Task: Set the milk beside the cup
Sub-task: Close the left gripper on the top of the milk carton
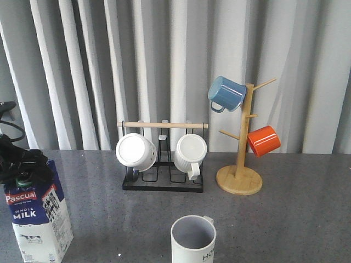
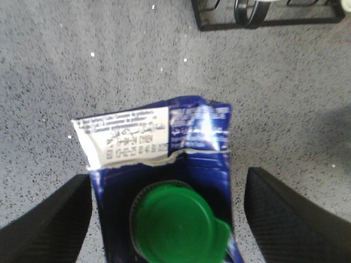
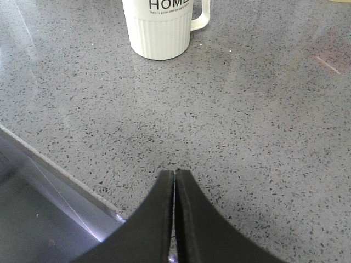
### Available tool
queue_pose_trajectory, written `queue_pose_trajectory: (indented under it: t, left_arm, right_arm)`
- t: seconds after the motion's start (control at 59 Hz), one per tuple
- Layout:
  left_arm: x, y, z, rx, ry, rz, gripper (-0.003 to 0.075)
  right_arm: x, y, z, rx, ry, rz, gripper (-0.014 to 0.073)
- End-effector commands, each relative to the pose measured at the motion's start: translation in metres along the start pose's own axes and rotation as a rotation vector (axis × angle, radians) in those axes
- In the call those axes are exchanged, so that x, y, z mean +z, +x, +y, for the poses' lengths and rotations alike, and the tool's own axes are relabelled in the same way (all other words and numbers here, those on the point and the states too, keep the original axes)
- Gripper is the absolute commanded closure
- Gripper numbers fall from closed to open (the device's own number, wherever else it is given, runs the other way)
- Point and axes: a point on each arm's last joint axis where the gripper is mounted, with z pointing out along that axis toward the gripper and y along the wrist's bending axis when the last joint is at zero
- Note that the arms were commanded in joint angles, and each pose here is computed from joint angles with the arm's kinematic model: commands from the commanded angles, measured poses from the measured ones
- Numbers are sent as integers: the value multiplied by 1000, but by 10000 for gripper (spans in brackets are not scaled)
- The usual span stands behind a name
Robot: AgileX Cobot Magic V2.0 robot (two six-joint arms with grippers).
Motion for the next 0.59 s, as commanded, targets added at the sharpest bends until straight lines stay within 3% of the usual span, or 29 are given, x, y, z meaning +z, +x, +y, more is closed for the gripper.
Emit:
queue_pose_trajectory:
  t: [0.0,0.271,0.576]
  left_arm:
    - [-10,-10,-4,-7,8,-78,168]
    - [18,-8,3,-29,22,-11,230]
    - [9,-9,-2,-37,43,-31,464]
  right_arm:
    - [-4,-13,-2,8,20,-74,599]
    - [-4,-13,-2,8,20,-74,599]
    - [-4,-13,-2,8,20,-74,599]
